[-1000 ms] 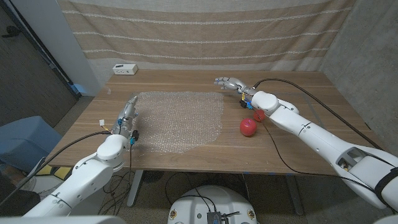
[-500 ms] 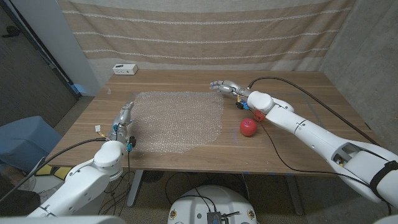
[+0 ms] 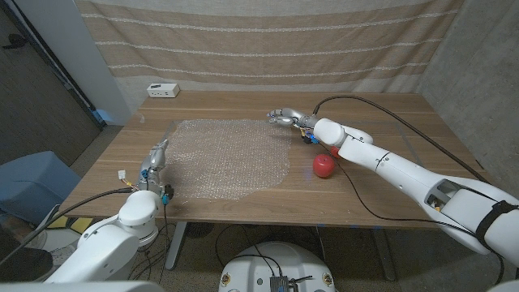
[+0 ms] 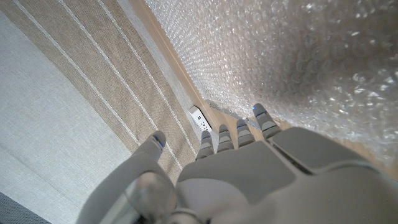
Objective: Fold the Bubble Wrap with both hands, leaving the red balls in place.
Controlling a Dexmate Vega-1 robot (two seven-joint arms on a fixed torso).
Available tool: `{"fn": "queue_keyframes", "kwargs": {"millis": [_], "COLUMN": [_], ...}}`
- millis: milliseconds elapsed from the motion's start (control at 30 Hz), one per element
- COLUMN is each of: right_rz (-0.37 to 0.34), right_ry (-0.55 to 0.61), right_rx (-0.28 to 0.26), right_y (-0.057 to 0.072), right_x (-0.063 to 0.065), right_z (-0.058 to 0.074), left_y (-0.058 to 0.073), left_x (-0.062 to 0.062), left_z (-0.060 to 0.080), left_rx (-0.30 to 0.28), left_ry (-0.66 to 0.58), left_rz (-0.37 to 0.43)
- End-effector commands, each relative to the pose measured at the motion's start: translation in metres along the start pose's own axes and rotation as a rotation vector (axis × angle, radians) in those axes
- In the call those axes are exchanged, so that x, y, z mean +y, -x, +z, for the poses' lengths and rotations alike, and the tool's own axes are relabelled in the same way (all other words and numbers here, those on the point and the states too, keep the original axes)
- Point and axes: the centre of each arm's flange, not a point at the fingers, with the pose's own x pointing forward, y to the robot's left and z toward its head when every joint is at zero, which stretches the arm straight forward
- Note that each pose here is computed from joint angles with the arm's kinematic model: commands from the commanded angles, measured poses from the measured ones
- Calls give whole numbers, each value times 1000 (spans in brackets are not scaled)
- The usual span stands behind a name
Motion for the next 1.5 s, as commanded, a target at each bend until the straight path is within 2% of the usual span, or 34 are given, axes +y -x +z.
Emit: {"fn": "queue_keyframes", "kwargs": {"millis": [33, 333, 600, 733, 1033, 1233, 1500], "right_rz": [-3, 8, 37, 52, 67, 68, 78], "right_ry": [205, 286, 290, 285, 272, 272, 277], "right_rx": [29, 64, 85, 93, 99, 103, 111], "right_y": [-11, -16, -21, -24, -26, -25, -29], "right_x": [6, 11, 18, 20, 21, 20, 19], "right_z": [12, 9, 0, -5, -11, -13, -15], "left_y": [17, 33, 57, 67, 77, 78, 77], "left_x": [13, 20, 18, 18, 16, 15, 16], "left_z": [-6, -6, -5, 2, 9, 1, -20], "left_rx": [58, 106, 210, 275, 389, 381, 265], "left_ry": [-18, -51, -136, -195, -264, -208, 51], "left_rz": [49, 87, 217, 288, 373, 376, 370]}}
